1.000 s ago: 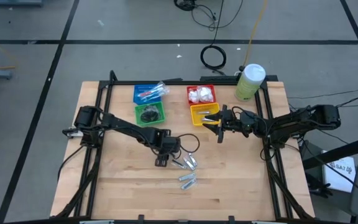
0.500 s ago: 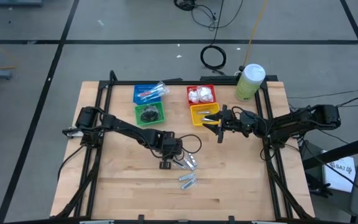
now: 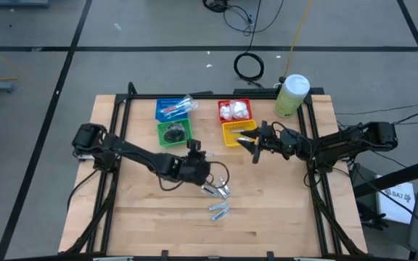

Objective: Pick & Place Travel size toiletries
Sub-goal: Put the nail cutter into the yellow bin

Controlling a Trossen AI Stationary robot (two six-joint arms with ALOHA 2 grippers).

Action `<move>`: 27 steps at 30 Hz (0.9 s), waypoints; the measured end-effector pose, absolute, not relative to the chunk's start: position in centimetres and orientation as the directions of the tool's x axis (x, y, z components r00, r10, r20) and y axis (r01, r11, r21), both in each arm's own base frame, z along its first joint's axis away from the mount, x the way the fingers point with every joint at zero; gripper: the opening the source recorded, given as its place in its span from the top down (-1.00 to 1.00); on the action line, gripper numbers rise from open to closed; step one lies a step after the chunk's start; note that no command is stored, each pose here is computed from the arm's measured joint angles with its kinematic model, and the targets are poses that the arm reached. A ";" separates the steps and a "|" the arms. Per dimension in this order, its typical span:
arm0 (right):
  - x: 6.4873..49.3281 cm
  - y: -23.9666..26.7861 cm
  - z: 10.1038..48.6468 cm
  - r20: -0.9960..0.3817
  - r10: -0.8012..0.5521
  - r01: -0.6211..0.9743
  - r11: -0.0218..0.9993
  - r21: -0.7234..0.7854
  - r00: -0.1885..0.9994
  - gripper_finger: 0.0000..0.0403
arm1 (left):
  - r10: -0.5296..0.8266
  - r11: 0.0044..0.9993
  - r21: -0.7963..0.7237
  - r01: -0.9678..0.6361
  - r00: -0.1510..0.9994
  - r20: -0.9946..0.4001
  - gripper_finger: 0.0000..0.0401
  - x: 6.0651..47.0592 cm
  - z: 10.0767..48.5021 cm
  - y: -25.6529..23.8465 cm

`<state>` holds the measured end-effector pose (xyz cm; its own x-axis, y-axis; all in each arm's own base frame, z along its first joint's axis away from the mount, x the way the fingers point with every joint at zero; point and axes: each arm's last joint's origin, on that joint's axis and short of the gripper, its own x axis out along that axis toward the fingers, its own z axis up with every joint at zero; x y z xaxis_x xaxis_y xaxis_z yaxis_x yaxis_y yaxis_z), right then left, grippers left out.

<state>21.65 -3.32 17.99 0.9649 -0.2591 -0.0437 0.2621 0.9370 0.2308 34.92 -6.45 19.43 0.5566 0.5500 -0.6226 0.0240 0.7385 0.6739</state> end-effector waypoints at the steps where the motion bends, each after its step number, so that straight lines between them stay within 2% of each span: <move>1: 21.6 -3.4 18.0 -0.044 -0.270 0.272 0.930 0.245 0.962 0.08 | 0.603 0.677 0.736 0.010 0.565 -0.563 0.83 35.0 19.8 -6.6; 3: 21.6 -3.4 18.1 -0.039 -0.288 0.288 0.920 0.266 0.957 0.08 | 0.675 0.571 0.821 0.008 0.565 -0.475 0.83 35.2 20.2 -6.9; 5: 21.8 -3.4 18.4 -0.026 -0.288 0.284 0.918 0.278 0.957 0.08 | 0.697 0.522 0.853 0.003 0.574 -0.429 0.83 35.5 20.5 -6.9; 12: 23.2 -3.1 18.4 -0.041 -0.265 0.264 0.910 0.319 0.963 0.08 | 0.711 0.481 0.876 -0.033 0.600 -0.368 0.83 36.4 21.3 -6.3; 22: 28.1 -2.3 18.2 -0.082 -0.122 0.142 0.937 0.318 0.989 0.08 | 0.713 0.470 0.882 -0.017 0.597 -0.368 0.81 36.4 21.4 -6.0; 27: 29.4 -2.4 18.0 -0.088 -0.116 0.139 0.935 0.326 0.989 0.08 | 0.713 0.478 0.878 -0.029 0.597 -0.368 0.81 36.5 21.4 -6.0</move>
<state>29.41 -2.37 17.96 0.9893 -0.1163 -0.0875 0.1388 0.9352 0.3257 36.45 -6.03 21.39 0.5974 0.7126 -0.3678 -0.0290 0.4775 0.8781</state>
